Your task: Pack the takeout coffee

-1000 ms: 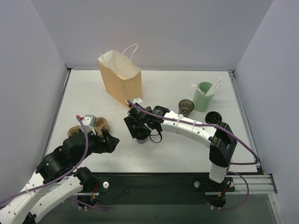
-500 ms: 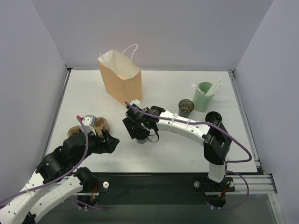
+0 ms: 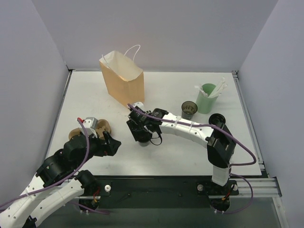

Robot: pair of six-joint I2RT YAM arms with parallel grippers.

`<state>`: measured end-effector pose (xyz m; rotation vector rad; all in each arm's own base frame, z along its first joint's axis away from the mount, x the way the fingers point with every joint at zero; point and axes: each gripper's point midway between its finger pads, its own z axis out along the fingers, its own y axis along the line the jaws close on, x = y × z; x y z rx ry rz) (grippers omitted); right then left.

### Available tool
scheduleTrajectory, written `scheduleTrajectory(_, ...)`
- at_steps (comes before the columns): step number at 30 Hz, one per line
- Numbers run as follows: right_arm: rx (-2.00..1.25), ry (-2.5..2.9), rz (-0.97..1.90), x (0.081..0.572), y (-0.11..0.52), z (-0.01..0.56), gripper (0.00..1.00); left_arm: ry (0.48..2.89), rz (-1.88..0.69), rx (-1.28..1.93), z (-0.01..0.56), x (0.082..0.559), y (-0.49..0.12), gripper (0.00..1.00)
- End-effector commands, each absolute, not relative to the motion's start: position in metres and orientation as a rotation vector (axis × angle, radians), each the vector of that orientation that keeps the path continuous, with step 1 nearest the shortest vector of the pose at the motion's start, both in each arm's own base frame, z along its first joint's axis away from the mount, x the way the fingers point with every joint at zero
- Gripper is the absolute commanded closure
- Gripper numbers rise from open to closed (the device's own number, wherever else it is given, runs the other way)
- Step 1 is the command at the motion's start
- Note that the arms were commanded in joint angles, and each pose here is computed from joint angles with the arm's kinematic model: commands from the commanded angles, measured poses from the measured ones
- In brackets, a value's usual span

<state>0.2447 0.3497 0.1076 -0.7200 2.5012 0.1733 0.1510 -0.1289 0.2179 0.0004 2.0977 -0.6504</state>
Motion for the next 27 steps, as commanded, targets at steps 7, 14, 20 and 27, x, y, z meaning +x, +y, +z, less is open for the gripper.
scheduleTrajectory(7, -0.508, 2.599, -0.048, 0.23, 0.248, 0.102, 0.37, 2.047, -0.677, -0.02, 0.236, 0.15, -0.126, 0.03)
scheduleTrajectory(14, -0.244, 2.659, -0.193, 0.213, 0.155, 0.089, 0.37, 2.044, -0.683, -0.017, 0.236, 0.148, -0.126, 0.03)
scheduleTrajectory(20, -0.012, 2.682, -0.287, 0.205, 0.088, 0.079, 0.36, 2.048, -0.683, -0.013, 0.235, 0.147, -0.127, 0.03)
scheduleTrajectory(27, 0.15, 2.69, -0.348, 0.199, 0.047, 0.077, 0.34, 2.051, -0.67, -0.018, 0.234, 0.149, -0.126, 0.03)
